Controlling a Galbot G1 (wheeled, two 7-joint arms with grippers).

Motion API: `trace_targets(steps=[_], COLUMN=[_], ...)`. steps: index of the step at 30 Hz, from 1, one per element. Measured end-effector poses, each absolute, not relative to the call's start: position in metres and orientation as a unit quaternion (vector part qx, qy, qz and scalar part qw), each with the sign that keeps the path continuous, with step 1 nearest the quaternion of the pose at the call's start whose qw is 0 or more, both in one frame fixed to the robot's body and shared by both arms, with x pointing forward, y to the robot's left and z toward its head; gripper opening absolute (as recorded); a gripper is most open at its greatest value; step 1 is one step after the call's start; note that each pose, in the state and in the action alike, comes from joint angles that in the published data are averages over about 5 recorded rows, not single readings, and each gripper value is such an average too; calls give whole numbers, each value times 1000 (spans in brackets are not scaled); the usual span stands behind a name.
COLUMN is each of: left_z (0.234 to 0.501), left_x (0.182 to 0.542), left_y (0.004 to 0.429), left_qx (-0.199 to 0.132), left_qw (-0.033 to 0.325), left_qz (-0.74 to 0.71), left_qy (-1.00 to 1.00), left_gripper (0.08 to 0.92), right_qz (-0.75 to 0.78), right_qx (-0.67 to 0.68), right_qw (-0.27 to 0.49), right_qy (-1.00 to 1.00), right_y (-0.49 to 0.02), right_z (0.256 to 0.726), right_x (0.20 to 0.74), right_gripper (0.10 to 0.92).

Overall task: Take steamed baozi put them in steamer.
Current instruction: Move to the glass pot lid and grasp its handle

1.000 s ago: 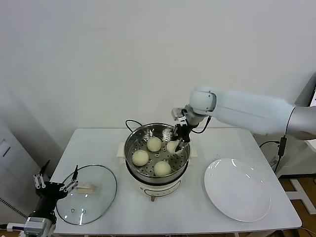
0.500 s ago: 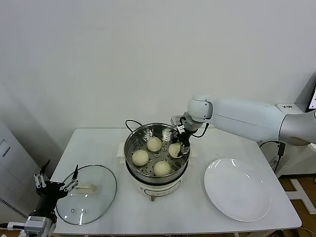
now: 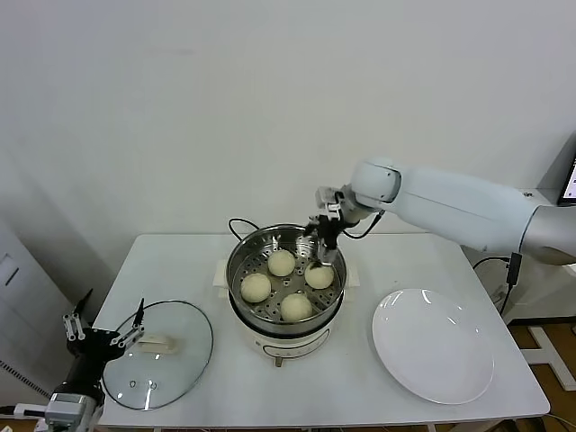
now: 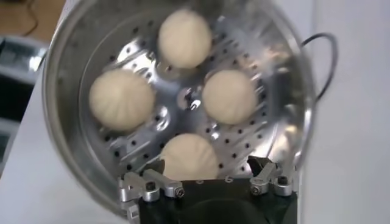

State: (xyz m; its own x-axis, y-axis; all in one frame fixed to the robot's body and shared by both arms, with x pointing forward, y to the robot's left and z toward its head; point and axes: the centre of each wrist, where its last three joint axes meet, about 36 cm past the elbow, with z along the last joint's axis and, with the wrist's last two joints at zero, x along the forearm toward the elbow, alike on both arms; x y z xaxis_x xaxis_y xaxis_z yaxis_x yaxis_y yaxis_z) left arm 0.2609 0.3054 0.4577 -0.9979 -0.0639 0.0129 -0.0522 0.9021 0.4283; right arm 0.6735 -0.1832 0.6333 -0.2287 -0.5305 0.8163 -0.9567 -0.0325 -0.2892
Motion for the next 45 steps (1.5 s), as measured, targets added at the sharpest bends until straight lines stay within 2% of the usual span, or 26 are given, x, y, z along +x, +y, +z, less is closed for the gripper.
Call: trace_targets(steps=[9, 16, 23, 31, 38, 45], left_z=[461, 464, 467, 466, 457, 428], left_x=[262, 262, 264, 260, 255, 248], left_y=[300, 295, 294, 295, 300, 321], left_qx=[27, 24, 25, 29, 34, 24], left_qw=[6, 2, 0, 0, -3, -24], left_qz=[-223, -226, -234, -253, -296, -413], left_qy=[-974, -974, -972, -967, -955, -910], left_gripper=[823, 823, 823, 823, 823, 823], right_qz=[260, 126, 23, -33, -58, -61], right_qx=[441, 276, 161, 100, 56, 6], right_qw=[87, 26, 20, 33, 53, 73], right_qy=[-854, -953, -986, -994, -995, -995], right_y=[-227, -289, -337, -357, -365, -377], right_z=[593, 539, 472, 405, 375, 364], right_x=[665, 643, 589, 492, 404, 341], right_gripper=[823, 823, 823, 823, 823, 823])
